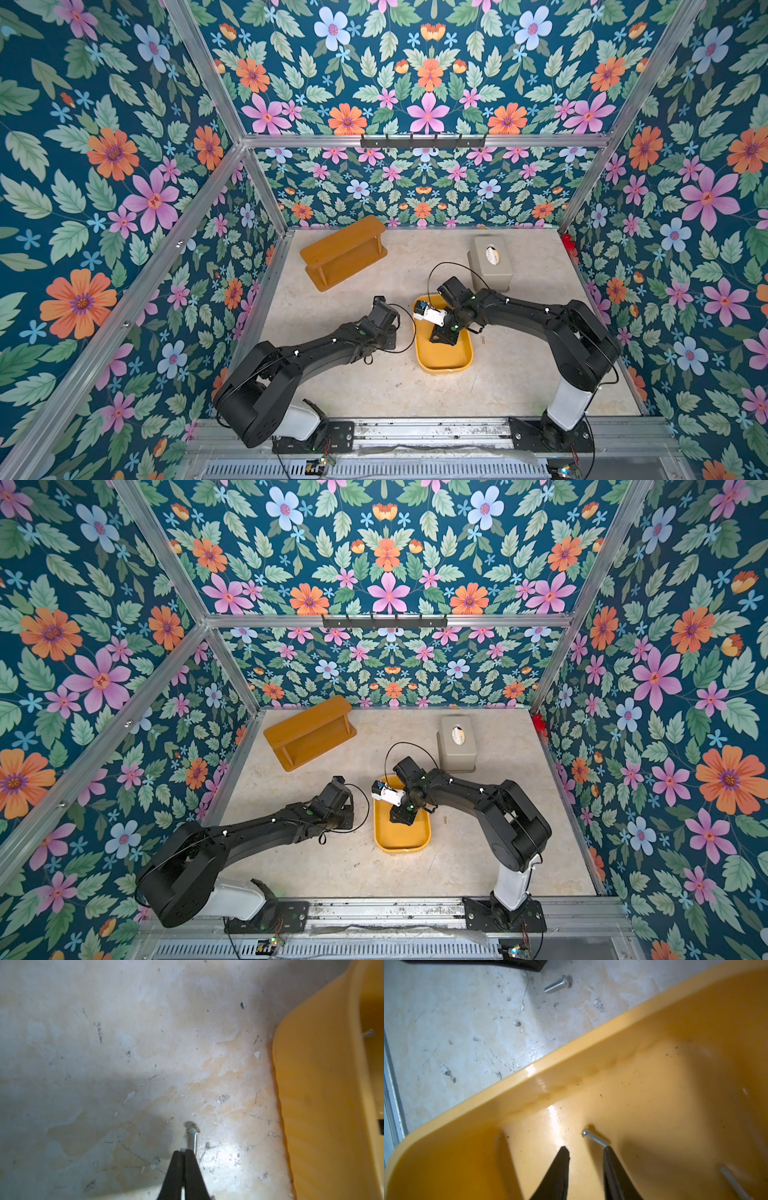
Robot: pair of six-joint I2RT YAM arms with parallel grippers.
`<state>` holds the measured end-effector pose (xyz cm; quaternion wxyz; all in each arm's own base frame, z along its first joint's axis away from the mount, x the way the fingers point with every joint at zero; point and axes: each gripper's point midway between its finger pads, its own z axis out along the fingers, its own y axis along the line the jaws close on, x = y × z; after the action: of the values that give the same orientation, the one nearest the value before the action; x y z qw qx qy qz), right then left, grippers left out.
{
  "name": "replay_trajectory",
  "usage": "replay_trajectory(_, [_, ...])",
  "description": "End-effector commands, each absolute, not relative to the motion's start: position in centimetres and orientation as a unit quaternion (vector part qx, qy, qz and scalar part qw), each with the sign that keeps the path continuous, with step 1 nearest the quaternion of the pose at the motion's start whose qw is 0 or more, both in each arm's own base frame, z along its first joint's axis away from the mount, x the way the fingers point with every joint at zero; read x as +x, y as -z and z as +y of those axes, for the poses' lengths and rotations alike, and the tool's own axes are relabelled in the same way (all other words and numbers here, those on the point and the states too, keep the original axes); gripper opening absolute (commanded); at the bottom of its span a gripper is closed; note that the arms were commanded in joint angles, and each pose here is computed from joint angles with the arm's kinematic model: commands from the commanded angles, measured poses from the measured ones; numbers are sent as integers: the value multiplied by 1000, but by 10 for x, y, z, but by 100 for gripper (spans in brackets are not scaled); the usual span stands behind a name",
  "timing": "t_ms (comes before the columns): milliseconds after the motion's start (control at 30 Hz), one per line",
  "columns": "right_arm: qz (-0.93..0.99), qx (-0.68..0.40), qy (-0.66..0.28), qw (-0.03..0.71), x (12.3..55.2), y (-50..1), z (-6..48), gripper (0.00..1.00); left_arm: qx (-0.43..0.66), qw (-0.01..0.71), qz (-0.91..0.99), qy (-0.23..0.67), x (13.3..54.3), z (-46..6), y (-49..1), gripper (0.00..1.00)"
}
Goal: Take out the screws from the storage box
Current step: Place the screw at the center of the board.
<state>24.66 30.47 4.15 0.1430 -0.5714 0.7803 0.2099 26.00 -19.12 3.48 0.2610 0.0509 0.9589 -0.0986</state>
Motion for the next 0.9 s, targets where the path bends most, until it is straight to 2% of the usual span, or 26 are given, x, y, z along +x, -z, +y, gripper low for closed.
replay_trajectory(0, [751,-609,-217,131,240,-41,306,33,46,268,958,95,263,-189,-33,0])
replay_trajectory(233, [725,-657,-185,91,239,-28,292,36,44,266,958,97,262,-189,-27,0])
replay_trajectory(400, [712,-671,-178,105,243,-26,291,37,46,261,960,94,260,-189,-24,1])
replay_trajectory(600, [705,-682,-158,112,252,-21,290,37,48,260,960,90,260,-188,-25,14])
replay_trajectory(867, [693,-695,-132,135,261,-20,287,37,51,259,960,88,263,-190,-29,18])
